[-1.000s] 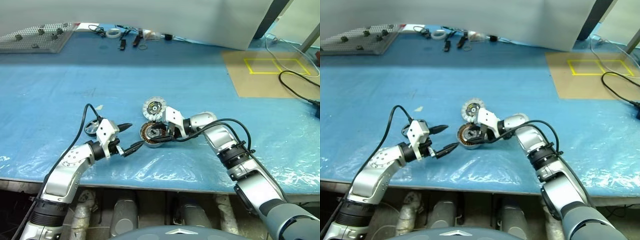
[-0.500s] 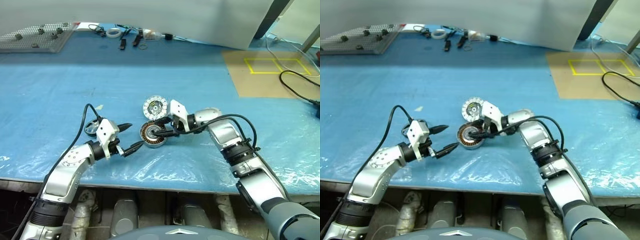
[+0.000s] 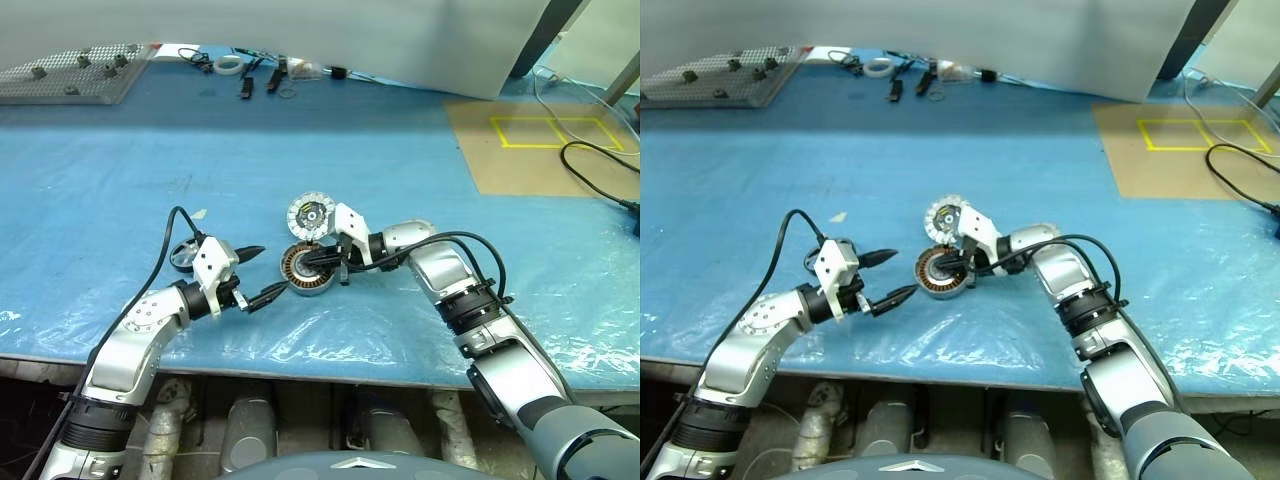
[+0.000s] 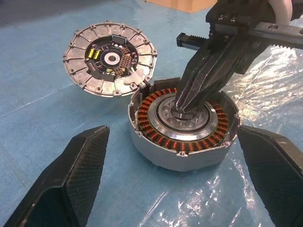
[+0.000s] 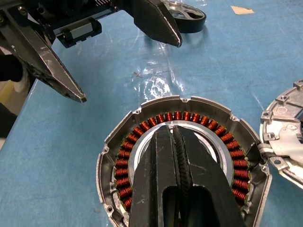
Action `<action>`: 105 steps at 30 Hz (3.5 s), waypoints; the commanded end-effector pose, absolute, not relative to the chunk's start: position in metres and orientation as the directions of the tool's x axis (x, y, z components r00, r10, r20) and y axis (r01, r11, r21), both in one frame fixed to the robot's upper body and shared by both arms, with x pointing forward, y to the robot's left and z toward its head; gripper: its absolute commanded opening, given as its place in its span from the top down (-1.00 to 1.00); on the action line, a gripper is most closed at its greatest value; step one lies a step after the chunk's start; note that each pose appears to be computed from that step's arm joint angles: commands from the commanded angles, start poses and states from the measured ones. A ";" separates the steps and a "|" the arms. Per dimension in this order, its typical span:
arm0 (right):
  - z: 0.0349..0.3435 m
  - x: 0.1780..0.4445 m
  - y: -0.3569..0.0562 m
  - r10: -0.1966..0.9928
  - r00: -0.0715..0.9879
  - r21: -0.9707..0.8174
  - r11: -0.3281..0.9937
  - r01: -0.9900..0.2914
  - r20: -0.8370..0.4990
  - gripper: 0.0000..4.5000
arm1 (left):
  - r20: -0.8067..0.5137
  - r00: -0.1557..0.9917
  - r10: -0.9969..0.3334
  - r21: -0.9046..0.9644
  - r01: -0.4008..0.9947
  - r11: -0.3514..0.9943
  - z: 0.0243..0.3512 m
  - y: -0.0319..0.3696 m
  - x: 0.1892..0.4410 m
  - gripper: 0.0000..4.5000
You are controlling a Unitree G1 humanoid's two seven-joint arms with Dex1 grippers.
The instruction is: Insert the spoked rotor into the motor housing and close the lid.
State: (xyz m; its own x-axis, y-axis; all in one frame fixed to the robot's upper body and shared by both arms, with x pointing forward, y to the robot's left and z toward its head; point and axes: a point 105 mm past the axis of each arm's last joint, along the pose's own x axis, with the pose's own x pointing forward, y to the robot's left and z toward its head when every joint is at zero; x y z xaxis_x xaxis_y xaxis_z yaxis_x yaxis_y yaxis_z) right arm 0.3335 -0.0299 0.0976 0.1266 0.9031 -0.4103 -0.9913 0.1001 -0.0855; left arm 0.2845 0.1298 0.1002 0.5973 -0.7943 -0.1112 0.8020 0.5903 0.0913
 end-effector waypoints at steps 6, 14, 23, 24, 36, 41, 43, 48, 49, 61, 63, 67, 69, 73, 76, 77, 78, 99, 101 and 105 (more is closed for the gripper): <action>0.096 0.335 -0.024 0.902 0.131 -0.111 0.093 -0.989 -0.412 0.99 | -0.087 0.600 -0.795 0.117 0.799 0.590 0.109 0.132 0.286 -1.00; 0.068 0.333 -0.031 0.846 0.129 -0.122 0.077 -0.990 -0.517 0.99 | -0.087 0.600 -0.795 0.118 0.799 0.590 0.108 0.132 0.286 -1.00; 0.036 0.336 -0.046 0.767 0.161 -0.095 0.131 -0.987 -0.622 0.99 | -0.088 0.600 -0.795 0.121 0.799 0.590 0.108 0.133 0.287 -1.00; 0.034 0.337 -0.046 0.763 0.165 -0.076 0.151 -0.986 -0.625 0.99 | -0.089 0.600 -0.795 0.121 0.799 0.589 0.108 0.133 0.287 -1.00; 0.071 0.326 -0.035 0.897 0.097 0.154 0.179 -0.972 -0.430 0.99 | -0.093 0.594 -0.799 0.125 0.803 0.582 0.107 0.133 0.287 -1.00; 0.128 0.338 -0.026 0.969 0.139 0.183 0.177 -0.967 -0.202 0.99 | -0.093 0.593 -0.800 0.125 0.804 0.581 0.107 0.133 0.288 -1.00; 0.141 0.343 -0.026 0.973 0.163 0.178 0.191 -0.965 -0.161 0.99 | -0.093 0.592 -0.800 0.125 0.804 0.581 0.107 0.133 0.289 -1.00; 0.150 0.339 -0.024 0.978 0.140 0.164 0.164 -0.973 -0.153 0.99 | -0.092 0.593 -0.800 0.123 0.804 0.582 0.106 0.133 0.289 -1.00; 0.149 0.338 -0.023 0.978 0.134 0.161 0.160 -0.974 -0.160 0.99 | -0.092 0.593 -0.800 0.123 0.804 0.582 0.106 0.134 0.289 -1.00; 0.090 0.336 -0.032 0.908 0.147 0.105 0.203 -0.974 -0.393 0.99 | -0.090 0.596 -0.798 0.124 0.802 0.585 0.107 0.135 0.290 -1.00; 0.086 0.337 -0.033 0.904 0.151 0.111 0.212 -0.971 -0.401 0.99 | -0.091 0.597 -0.797 0.127 0.801 0.586 0.107 0.136 0.290 -1.00; 0.077 0.334 -0.036 0.891 0.136 0.111 0.203 -0.973 -0.433 0.99 | -0.091 0.599 -0.796 0.127 0.799 0.587 0.108 0.136 0.291 -1.00; 0.068 0.332 -0.038 0.875 0.135 0.094 0.200 -0.975 -0.466 0.99 | -0.093 0.598 -0.796 0.128 0.800 0.586 0.107 0.136 0.290 -1.00; 0.072 0.329 -0.037 0.890 0.121 0.096 0.181 -0.979 -0.440 0.99 | -0.092 0.601 -0.794 0.128 0.798 0.589 0.109 0.138 0.290 -1.00; 0.103 0.336 -0.031 0.943 0.143 0.117 0.185 -0.976 -0.302 0.99 | -0.090 0.609 -0.788 0.131 0.792 0.597 0.111 0.143 0.291 -1.00; 0.110 0.339 -0.032 0.945 0.159 0.086 0.190 -0.978 -0.285 0.99 | -0.086 0.615 -0.784 0.133 0.787 0.603 0.113 0.145 0.291 -1.00; 0.116 0.341 -0.033 0.947 0.174 0.060 0.197 -0.979 -0.271 0.99 | -0.078 0.627 -0.775 0.133 0.777 0.615 0.116 0.147 0.292 -1.00; 0.151 0.328 -0.051 0.952 0.195 0.034 0.208 -0.977 -0.237 0.99 | -0.336 0.692 -0.639 0.406 0.718 0.565 0.195 0.246 0.328 -1.00; 0.147 0.329 -0.049 0.950 0.206 0.036 0.220 -0.975 -0.235 0.99 | -0.423 0.649 -0.632 0.412 0.759 0.504 0.195 0.251 0.337 -1.00; 0.142 0.327 -0.045 0.947 0.222 0.037 0.237 -0.971 -0.231 0.99 | -0.551 0.559 -0.620 0.399 0.829 0.392 0.193 0.253 0.353 -1.00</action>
State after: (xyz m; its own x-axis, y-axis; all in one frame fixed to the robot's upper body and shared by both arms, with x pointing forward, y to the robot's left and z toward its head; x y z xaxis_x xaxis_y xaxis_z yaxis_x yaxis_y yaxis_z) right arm 0.3293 -0.0474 0.1359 0.2189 0.9428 -0.2516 -0.9676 0.2430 0.0690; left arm 0.3516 0.2502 0.1929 0.5930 -0.6326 -0.4982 0.8049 0.4475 0.3897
